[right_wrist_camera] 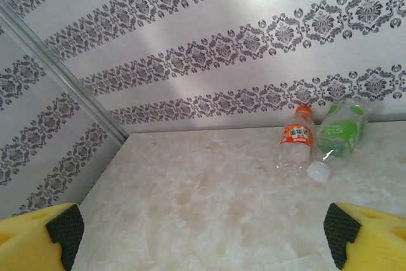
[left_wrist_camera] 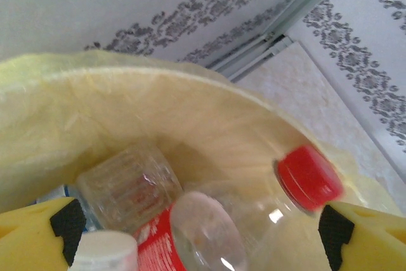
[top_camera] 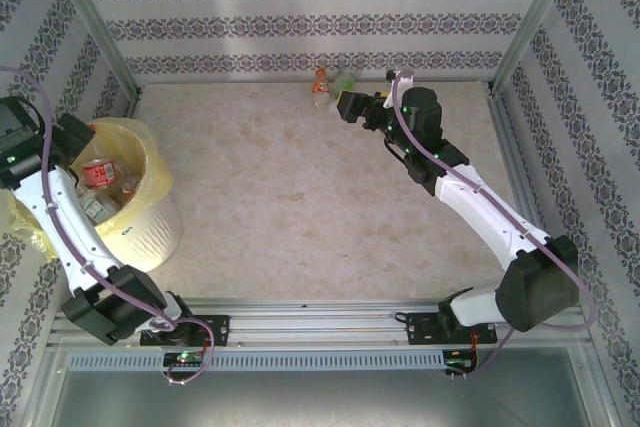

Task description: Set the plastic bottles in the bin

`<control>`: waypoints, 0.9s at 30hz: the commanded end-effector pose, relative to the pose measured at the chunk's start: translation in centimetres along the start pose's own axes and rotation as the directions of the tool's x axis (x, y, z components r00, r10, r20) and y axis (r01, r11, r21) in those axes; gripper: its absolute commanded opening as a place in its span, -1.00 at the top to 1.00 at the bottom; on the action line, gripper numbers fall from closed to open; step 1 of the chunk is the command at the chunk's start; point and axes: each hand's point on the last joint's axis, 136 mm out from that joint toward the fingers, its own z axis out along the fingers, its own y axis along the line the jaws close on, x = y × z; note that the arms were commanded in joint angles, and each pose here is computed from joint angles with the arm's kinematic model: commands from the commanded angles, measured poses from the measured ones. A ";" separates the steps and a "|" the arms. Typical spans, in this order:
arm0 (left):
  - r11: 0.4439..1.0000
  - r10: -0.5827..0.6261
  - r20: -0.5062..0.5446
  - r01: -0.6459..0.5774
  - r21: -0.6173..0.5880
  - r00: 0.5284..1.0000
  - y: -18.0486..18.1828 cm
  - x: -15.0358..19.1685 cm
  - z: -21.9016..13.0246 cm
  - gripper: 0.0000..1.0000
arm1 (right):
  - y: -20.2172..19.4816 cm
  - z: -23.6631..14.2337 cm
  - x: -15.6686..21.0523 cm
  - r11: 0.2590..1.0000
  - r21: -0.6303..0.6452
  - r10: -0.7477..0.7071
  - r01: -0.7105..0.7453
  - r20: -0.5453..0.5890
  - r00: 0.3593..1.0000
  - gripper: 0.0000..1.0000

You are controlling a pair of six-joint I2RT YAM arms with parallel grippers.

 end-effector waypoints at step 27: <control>0.641 0.367 0.081 -0.315 0.700 0.927 -29.8 18.2 -6.1 -1.00 | -11.2 8.2 0.5 0.926 0.176 0.355 -0.335 -0.103 0.929 -0.96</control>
